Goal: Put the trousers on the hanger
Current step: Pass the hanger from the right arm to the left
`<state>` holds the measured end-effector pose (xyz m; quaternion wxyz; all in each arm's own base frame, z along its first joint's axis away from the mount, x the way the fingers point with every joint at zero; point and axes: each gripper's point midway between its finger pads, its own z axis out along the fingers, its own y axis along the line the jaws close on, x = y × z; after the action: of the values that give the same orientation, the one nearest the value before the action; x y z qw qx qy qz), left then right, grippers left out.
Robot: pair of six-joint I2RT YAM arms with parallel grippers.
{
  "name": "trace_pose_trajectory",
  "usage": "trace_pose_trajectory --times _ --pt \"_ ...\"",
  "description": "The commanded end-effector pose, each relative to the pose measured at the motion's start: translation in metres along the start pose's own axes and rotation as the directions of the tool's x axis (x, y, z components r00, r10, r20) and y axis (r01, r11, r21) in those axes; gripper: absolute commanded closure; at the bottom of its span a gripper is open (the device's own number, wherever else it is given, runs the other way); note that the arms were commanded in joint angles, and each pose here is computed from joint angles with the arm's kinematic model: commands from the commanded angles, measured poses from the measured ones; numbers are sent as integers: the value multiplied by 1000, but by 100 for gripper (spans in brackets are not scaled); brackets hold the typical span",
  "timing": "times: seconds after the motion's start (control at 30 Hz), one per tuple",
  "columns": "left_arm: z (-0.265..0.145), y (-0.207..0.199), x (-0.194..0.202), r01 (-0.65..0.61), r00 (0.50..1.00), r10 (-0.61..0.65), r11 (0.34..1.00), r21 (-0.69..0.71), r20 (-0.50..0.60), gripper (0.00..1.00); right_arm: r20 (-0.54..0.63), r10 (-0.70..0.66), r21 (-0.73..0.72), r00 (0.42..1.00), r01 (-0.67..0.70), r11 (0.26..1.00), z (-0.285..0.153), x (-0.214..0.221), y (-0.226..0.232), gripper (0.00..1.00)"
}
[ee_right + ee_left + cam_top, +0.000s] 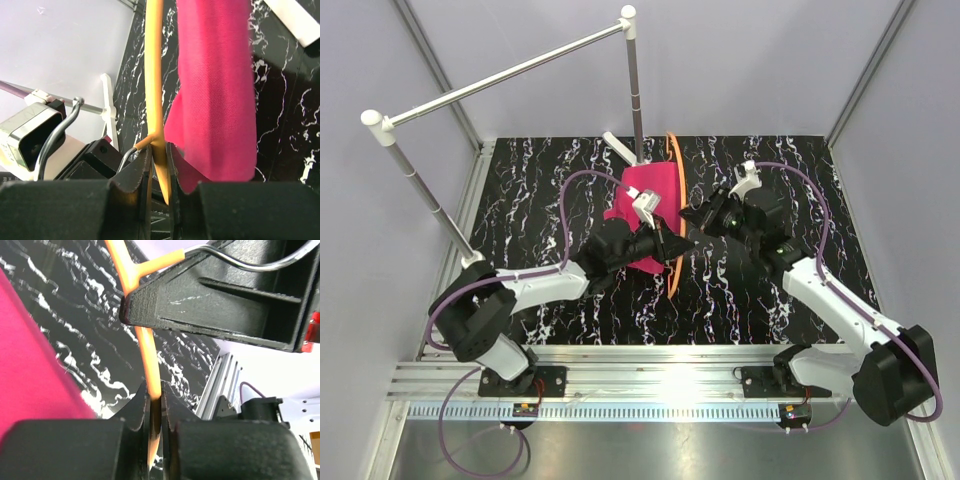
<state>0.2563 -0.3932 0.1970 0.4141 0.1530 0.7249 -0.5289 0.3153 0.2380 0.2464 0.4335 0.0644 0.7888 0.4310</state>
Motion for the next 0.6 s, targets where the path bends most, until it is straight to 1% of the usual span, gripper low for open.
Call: trace_pose_trajectory --times 0.0,0.27,0.33,0.37,0.4,0.43,0.47,0.5,0.53,0.57 --pt "3 -29 -27 -84 992 73 990 110 108 100 87 -24 -163 996 38 986 -14 -29 53 100" --pt "-1 -39 -40 -69 990 53 990 119 133 100 80 -34 -119 996 43 992 -12 -25 41 100" --pt "-1 -42 -44 -50 990 34 991 121 137 100 78 -39 -106 996 48 993 -12 -25 40 96" --pt "-1 -45 -47 -46 989 28 991 123 143 100 74 -44 -96 996 51 994 -13 -24 37 93" --pt "-1 -46 -50 -38 989 20 992 120 147 100 76 -44 -92 996 51 994 -14 -24 37 85" --pt "-1 -49 -53 -31 989 13 992 122 146 100 77 -48 -91 996 55 994 -15 -24 37 80" --pt "-3 -52 -59 -30 988 11 992 122 157 100 74 -52 -83 996 58 995 -18 -24 36 71" --pt "-3 -51 -59 -21 989 5 994 106 148 100 73 -56 -78 996 61 995 -19 -24 35 59" --pt "-3 -55 -67 -24 986 6 994 108 165 100 71 -62 -68 996 67 995 -21 -22 34 52" --pt "-6 -59 -74 -27 983 7 994 108 182 100 71 -68 -59 995 72 996 -25 -22 33 49"
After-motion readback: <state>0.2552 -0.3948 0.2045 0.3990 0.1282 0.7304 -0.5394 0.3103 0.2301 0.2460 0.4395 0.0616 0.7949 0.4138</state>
